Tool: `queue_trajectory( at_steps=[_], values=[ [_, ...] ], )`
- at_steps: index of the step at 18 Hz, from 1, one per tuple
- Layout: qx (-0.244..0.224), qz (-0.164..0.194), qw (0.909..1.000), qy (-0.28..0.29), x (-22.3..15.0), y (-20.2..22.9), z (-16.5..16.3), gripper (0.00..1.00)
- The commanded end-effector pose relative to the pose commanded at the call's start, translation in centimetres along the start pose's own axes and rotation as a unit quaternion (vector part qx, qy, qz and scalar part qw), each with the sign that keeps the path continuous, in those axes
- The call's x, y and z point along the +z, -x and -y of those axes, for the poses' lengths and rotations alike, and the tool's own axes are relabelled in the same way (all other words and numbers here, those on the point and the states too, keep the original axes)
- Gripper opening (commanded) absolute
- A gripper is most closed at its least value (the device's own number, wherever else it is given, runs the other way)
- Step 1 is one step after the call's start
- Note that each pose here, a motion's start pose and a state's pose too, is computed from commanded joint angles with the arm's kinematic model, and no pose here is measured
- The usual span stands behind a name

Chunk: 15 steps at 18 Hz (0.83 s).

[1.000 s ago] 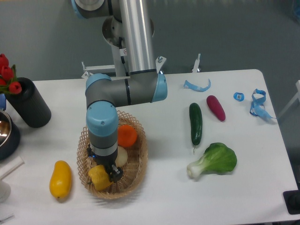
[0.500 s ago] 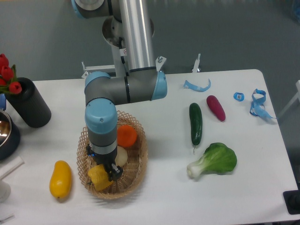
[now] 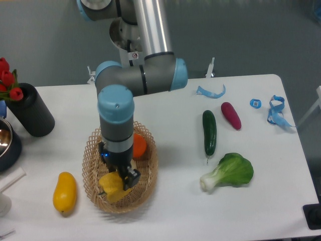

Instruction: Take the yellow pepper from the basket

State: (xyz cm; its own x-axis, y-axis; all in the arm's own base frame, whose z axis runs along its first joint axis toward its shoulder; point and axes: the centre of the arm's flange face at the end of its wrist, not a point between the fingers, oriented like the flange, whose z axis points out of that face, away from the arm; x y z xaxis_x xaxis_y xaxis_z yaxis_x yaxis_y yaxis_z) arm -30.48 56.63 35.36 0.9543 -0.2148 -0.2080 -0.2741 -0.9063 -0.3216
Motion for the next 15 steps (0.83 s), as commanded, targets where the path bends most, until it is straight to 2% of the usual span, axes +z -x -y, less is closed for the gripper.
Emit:
queue_trajectory(
  at_steps=[4,7,11,15],
  values=[
    [-0.045,0.023,0.9969,-0.061,-5.8,5.0,-3.2,0.41],
    [-0.085,0.044,0.9903,-0.1,-9.4,9.0,-5.1,0.41],
    [-0.108,0.053,0.9852,-0.122,-11.0,12.0,-8.0,0.41],
    [-0.116,0.065,0.9836,-0.122,-11.8,13.3,-9.1,0.4]
  ],
)
